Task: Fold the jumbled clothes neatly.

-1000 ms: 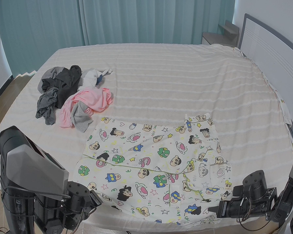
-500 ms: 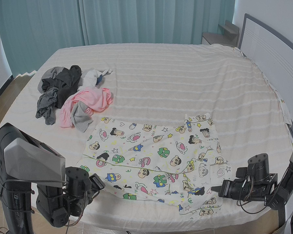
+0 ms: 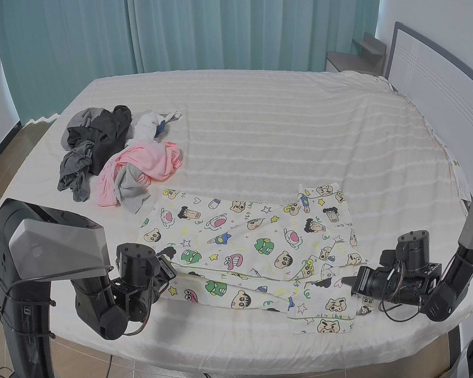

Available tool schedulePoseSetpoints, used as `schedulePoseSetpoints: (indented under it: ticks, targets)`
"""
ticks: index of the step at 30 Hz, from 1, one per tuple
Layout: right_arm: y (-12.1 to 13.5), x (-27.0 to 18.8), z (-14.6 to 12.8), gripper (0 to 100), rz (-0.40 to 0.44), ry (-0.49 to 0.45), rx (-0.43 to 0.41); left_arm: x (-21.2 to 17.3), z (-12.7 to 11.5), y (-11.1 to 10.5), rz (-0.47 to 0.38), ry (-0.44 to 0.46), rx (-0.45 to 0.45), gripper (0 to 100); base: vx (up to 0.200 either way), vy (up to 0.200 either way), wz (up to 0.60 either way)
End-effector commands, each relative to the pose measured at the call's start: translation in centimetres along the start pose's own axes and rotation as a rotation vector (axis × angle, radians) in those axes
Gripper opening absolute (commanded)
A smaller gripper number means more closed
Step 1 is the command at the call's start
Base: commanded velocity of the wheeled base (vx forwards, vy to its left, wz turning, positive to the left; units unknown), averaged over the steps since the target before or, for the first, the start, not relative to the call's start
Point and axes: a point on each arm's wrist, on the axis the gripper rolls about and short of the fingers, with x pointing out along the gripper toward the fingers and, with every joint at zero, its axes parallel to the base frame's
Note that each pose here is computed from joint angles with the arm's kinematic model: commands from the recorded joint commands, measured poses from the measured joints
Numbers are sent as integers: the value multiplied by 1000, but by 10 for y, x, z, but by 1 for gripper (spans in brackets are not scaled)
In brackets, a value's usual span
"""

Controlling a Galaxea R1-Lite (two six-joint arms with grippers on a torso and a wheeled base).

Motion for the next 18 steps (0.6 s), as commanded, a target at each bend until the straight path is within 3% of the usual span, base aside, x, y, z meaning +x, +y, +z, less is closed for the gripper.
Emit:
schedulePoseSetpoints:
  ticks: [1,18]
  targets:
    - [-6,12,9,0,-13,-21,16,15,3,-6,-2,-18,-13,0,0,0,0]
    - [-18,33,21,0,-43,-48,28,37,-1,-10,-33,18,-15,0,0,0,0]
